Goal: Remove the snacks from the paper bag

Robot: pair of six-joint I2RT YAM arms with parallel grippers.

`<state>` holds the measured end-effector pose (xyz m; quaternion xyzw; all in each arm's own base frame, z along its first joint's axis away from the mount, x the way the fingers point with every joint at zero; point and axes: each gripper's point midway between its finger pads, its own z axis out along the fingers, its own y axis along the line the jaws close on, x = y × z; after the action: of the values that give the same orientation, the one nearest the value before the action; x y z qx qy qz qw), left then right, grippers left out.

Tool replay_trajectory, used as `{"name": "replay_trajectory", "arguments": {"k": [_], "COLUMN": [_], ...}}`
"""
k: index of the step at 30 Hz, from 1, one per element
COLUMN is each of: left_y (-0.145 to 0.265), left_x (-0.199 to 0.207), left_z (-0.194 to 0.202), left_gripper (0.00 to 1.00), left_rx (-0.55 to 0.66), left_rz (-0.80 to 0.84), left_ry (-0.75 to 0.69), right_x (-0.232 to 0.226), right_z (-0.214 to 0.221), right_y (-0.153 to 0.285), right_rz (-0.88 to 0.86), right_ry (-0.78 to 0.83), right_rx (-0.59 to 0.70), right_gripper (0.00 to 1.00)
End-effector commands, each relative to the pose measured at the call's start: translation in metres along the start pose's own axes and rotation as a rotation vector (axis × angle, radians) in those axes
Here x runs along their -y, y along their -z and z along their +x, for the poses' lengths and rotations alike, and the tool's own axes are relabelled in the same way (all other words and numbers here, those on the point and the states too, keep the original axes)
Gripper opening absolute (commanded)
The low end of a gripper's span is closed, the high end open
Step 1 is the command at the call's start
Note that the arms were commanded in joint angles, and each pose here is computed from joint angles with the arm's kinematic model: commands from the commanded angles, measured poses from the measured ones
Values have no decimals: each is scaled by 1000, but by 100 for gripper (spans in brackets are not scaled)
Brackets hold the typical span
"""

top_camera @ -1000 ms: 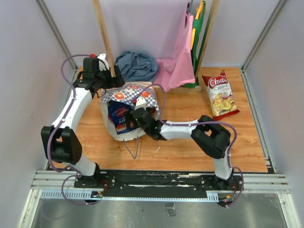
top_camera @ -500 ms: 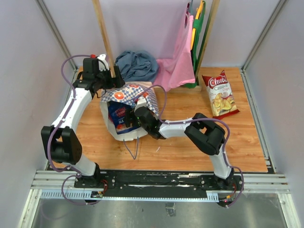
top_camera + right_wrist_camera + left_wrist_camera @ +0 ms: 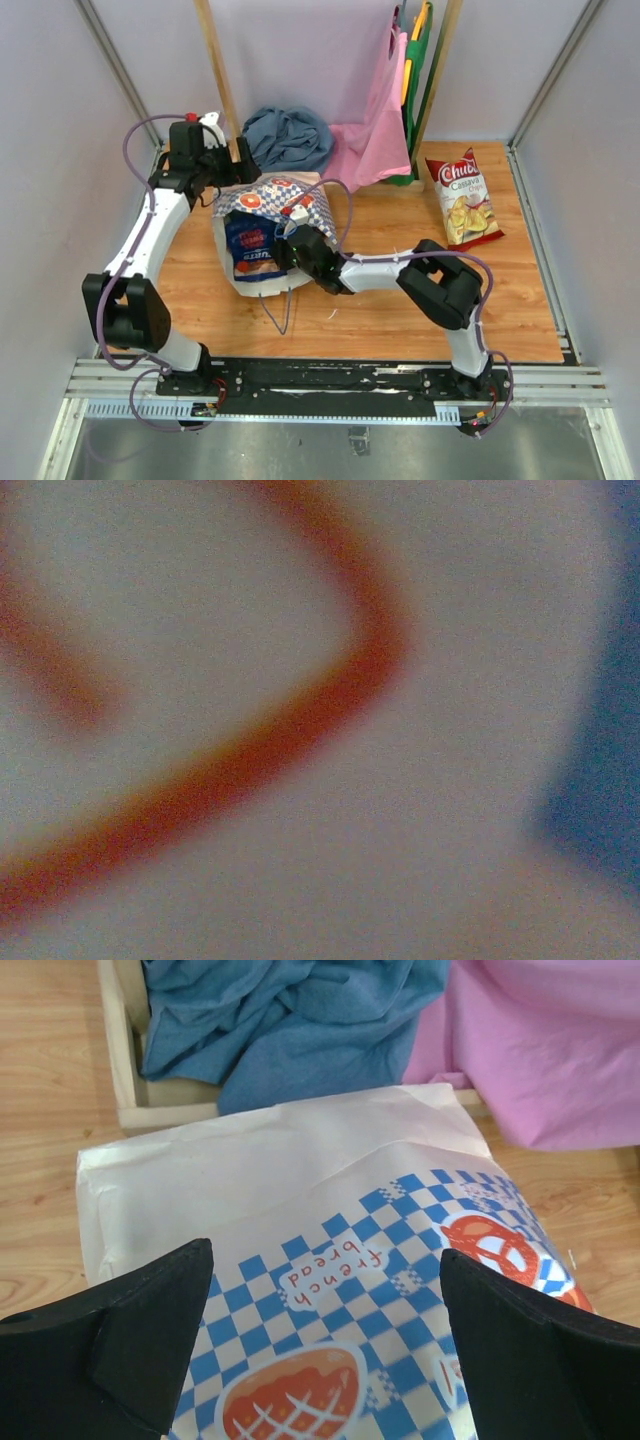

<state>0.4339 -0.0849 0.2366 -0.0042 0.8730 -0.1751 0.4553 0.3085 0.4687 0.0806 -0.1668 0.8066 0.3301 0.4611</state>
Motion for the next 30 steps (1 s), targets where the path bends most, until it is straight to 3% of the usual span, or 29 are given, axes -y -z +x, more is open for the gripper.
{"name": "replay_trajectory", "arguments": {"k": [1, 9, 15, 23, 30], "left_y": [40, 120, 160, 167, 141], "left_x": [18, 36, 53, 77, 98], "left_z": [-39, -53, -31, 41, 149], "left_gripper": [100, 100, 100, 100, 97], "left_rx": [162, 349, 403, 279, 68], "left_rz": [47, 51, 128, 274, 325], "left_ry": [-28, 6, 36, 38, 88], "right_x": [-50, -85, -99, -71, 5], "right_z": [-32, -51, -36, 20, 21], "right_y": [41, 113, 167, 258, 316], "right_rz": [-115, -215, -280, -257, -123], "right_ry": [68, 131, 171, 173, -3], "right_rx": [31, 49, -12, -127, 5], "right_gripper": [1, 2, 2, 2, 3]}}
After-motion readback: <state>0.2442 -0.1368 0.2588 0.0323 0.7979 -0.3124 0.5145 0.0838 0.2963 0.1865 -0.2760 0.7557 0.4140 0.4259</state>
